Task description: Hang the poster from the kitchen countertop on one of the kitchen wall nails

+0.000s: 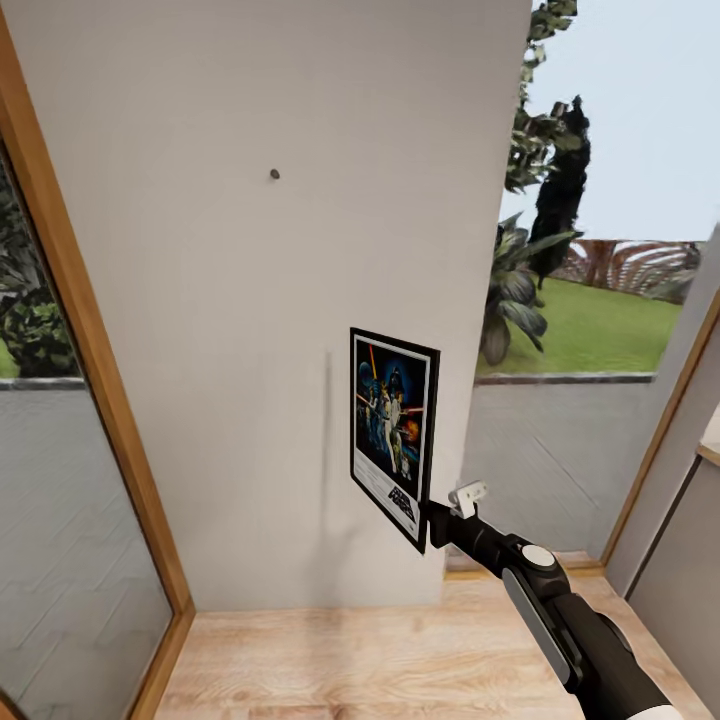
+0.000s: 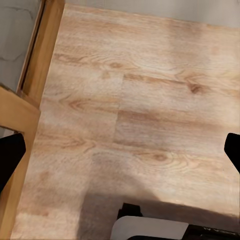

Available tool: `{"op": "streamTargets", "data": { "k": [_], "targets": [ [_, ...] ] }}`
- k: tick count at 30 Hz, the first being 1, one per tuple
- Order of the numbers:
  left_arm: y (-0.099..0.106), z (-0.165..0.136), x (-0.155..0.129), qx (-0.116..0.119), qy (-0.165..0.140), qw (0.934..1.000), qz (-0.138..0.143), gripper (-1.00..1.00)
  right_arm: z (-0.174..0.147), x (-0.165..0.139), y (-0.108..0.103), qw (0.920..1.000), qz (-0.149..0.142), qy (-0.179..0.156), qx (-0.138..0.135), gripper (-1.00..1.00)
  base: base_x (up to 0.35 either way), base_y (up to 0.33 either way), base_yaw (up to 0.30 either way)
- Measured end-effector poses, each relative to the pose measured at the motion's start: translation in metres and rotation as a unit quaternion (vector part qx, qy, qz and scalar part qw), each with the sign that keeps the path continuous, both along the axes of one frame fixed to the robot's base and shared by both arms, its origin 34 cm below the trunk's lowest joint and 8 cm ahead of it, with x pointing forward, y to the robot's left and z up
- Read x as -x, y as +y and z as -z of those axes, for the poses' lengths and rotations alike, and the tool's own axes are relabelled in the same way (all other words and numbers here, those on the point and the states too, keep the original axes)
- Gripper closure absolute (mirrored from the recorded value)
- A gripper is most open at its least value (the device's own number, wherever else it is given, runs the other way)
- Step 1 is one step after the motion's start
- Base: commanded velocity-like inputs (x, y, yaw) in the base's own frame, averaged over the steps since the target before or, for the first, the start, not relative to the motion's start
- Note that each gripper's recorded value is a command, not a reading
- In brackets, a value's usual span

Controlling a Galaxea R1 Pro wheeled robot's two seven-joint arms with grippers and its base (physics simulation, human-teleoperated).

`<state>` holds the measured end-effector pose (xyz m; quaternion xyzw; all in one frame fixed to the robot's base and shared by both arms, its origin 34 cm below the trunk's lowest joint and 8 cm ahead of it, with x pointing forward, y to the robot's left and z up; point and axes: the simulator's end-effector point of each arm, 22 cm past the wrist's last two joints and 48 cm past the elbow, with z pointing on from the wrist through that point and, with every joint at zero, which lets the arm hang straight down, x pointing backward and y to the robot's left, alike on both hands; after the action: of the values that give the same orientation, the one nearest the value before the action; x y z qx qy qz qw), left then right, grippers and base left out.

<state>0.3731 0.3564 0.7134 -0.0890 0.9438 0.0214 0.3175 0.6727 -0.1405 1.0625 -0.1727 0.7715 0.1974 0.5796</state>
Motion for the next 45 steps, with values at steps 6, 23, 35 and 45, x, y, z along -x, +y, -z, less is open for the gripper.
{"op": "streamTargets", "data": {
  "k": [6, 23, 35, 45],
  "targets": [
    [0.0, 0.0, 0.0, 0.0, 0.0, 1.0, 0.0, -1.0, 0.001, 0.0, 0.0, 1.0, 0.0, 0.001, 0.001, 1.0, 0.261, 0.057, 0.0],
    [0.0, 0.0, 0.0, 0.0, 0.0, 1.0, 0.0, -1.0, -0.014, 0.01, 0.024, 0.999, -0.043, -0.012, -0.007, 1.0, 0.037, 0.007, 0.0],
    [-0.001, 0.0, -0.001, 0.001, -0.001, 1.0, 0.001, -1.0, -0.054, 0.04, 0.071, 0.9911, -0.129, -0.021, -0.025, 1.0, 0.0, 0.0, 0.0],
    [-0.001, 0.0, -0.001, 0.002, -0.001, 1.0, 0.001, -1.0, -0.157, 0.047, 0.152, 0.9723, -0.233, 0.017, -0.018, 1.0, 0.0, 0.0, 0.0]
  ]
}}
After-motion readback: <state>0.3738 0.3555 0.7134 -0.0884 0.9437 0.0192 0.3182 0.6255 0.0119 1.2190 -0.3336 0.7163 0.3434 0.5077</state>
